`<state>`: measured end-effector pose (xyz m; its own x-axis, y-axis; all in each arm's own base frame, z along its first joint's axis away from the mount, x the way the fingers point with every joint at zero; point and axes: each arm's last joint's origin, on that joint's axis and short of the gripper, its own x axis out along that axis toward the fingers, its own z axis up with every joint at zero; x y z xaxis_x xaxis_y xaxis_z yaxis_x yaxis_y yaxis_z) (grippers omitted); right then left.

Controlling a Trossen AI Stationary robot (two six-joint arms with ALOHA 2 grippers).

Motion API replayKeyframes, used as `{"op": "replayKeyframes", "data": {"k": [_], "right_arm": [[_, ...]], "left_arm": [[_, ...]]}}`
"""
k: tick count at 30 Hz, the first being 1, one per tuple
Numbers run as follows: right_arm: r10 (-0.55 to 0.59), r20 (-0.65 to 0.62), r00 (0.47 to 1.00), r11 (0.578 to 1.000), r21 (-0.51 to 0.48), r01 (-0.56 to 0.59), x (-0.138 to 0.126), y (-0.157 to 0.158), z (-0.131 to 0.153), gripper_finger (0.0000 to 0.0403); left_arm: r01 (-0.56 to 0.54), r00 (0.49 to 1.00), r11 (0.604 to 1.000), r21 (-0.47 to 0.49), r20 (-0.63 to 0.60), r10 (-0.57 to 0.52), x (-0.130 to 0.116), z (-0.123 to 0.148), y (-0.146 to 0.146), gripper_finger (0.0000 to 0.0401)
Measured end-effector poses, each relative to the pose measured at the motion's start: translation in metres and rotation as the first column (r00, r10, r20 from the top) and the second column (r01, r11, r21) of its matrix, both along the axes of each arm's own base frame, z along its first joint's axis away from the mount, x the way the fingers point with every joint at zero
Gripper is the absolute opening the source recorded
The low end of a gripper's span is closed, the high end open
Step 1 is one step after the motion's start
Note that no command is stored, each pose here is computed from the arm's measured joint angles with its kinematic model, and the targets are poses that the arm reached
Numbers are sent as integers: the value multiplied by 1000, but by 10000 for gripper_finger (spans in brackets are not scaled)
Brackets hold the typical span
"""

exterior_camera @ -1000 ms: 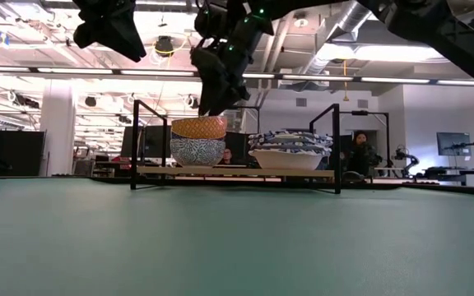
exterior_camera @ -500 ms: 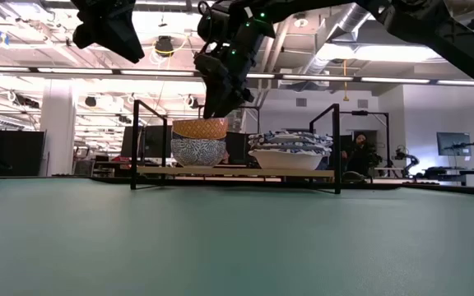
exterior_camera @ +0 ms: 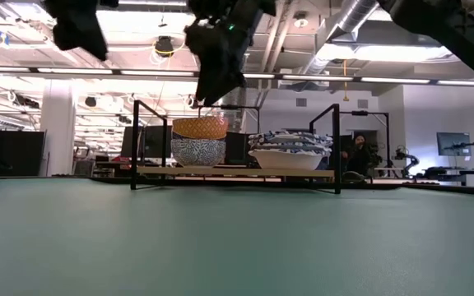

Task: Place and stack bowls onto a shelf
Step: Stack the light blue bowl on top of the yellow bowl on the shelf

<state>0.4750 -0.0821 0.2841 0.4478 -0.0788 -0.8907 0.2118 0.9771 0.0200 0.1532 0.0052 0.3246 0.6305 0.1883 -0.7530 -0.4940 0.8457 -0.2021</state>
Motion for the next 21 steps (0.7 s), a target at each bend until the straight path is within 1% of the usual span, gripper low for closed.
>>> {"op": "replayKeyframes", "data": {"k": [2,4,6,8,10,12,17,21], "right_arm": [[-14,-14,1000,998,-58,14,6,4,-11,198],[-36,17,999,991,-132,38,12,8,-20,194],[-57,79,995,980,-184,71,18,10,-25,188],[-78,77,994,970,-224,94,20,10,-30,179],[-82,70,994,965,-244,97,20,10,-31,171],[-76,98,992,962,-256,99,22,9,-35,164],[-72,67,995,958,-273,88,23,6,-60,153],[-83,75,994,954,-281,101,21,-5,-60,153]], "left_arm": [[14,999,1000,7,-40,-13,-3,-5,-2,85],[34,995,999,8,-92,-33,-4,-16,-5,85],[60,990,998,-12,-128,-61,-4,-27,-9,85],[90,983,995,-47,-154,-96,-5,-37,-13,85],[99,978,993,-70,-179,-110,-5,-45,-18,85],[100,975,992,-81,-189,-114,-6,-49,-21,85],[95,975,992,-89,-191,-110,-6,-52,-24,85],[93,976,992,-87,-190,-108,-6,-52,-24,85]]}}
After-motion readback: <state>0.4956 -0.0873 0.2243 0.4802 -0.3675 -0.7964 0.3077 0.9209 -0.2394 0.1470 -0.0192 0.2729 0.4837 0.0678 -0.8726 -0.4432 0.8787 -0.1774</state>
